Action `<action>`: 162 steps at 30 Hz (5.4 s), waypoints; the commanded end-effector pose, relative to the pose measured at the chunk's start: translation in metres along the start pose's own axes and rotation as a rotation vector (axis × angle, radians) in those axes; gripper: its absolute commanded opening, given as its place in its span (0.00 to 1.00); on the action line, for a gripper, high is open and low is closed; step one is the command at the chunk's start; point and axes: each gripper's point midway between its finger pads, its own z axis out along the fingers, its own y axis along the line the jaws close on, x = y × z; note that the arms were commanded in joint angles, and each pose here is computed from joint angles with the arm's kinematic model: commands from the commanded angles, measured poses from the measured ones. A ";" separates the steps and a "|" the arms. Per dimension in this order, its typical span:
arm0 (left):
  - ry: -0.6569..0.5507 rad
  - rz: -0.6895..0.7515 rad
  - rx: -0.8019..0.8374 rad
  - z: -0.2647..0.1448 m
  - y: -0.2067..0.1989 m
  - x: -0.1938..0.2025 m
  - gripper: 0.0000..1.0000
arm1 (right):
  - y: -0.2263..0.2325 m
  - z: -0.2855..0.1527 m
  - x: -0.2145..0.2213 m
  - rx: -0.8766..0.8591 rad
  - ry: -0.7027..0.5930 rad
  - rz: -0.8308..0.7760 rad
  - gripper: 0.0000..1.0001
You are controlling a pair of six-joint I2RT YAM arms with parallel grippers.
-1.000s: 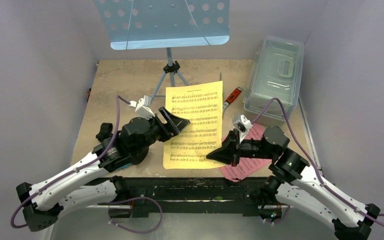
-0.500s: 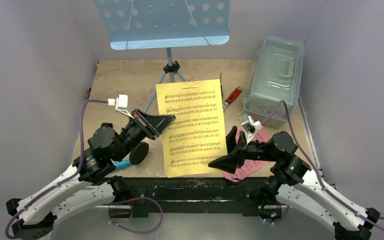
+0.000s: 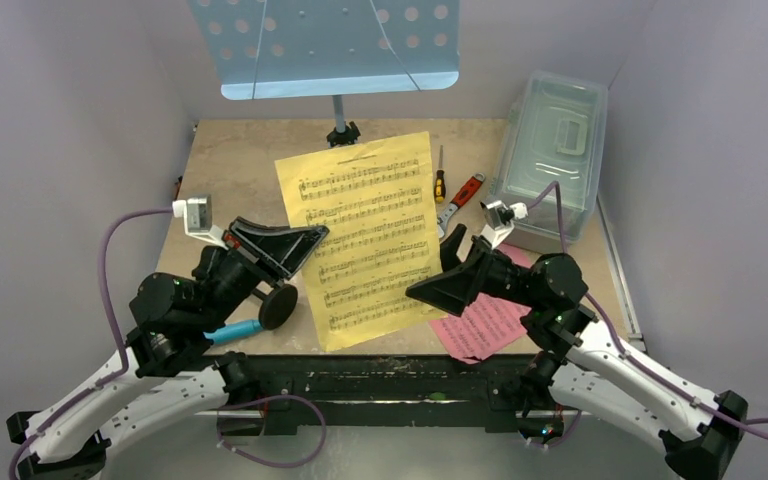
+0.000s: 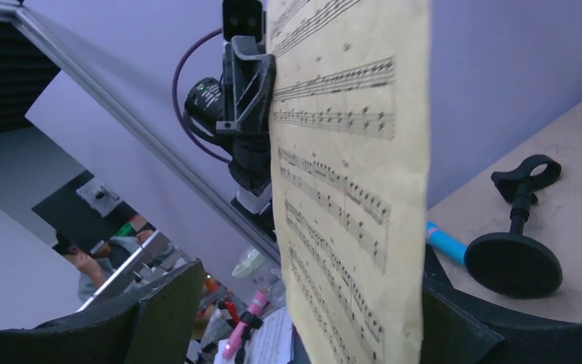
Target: Set up the instrument practice props
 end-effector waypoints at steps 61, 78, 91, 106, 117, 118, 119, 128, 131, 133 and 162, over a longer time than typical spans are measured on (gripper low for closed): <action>-0.358 0.727 -0.964 0.101 0.115 -0.300 0.99 | 0.007 0.119 -0.228 0.226 -0.065 -0.956 0.00; -0.251 0.611 -0.618 0.136 0.111 -0.274 0.77 | -0.045 0.107 -0.260 0.507 -0.197 -0.899 0.00; -0.219 0.598 -0.558 0.143 0.114 -0.265 0.54 | -0.006 0.127 -0.312 0.496 -0.339 -0.852 0.00; -0.249 0.609 -0.481 0.136 0.085 -0.265 0.66 | -0.033 0.140 -0.321 0.560 -0.390 -0.697 0.00; -0.083 0.604 -0.391 0.167 0.103 -0.243 0.53 | -0.059 0.126 -0.322 0.673 -0.463 -0.560 0.00; -0.067 0.609 -0.390 0.167 0.104 -0.241 0.53 | -0.060 0.126 -0.320 0.667 -0.460 -0.540 0.00; -0.054 0.616 -0.398 0.166 0.106 -0.239 0.54 | -0.061 0.127 -0.317 0.658 -0.452 -0.515 0.00; -0.037 0.649 -0.461 0.147 0.115 -0.232 0.68 | -0.066 0.123 -0.305 0.457 -0.431 -0.132 0.00; -0.010 0.641 -0.461 0.152 0.121 -0.230 0.67 | -0.064 0.121 -0.297 0.382 -0.426 0.029 0.00; -0.007 0.633 -0.449 0.155 0.120 -0.229 0.63 | -0.056 0.118 -0.291 0.311 -0.435 0.130 0.00; -0.009 0.655 -0.459 0.135 0.099 -0.227 0.73 | -0.097 -0.030 -0.042 0.444 0.015 -0.081 0.00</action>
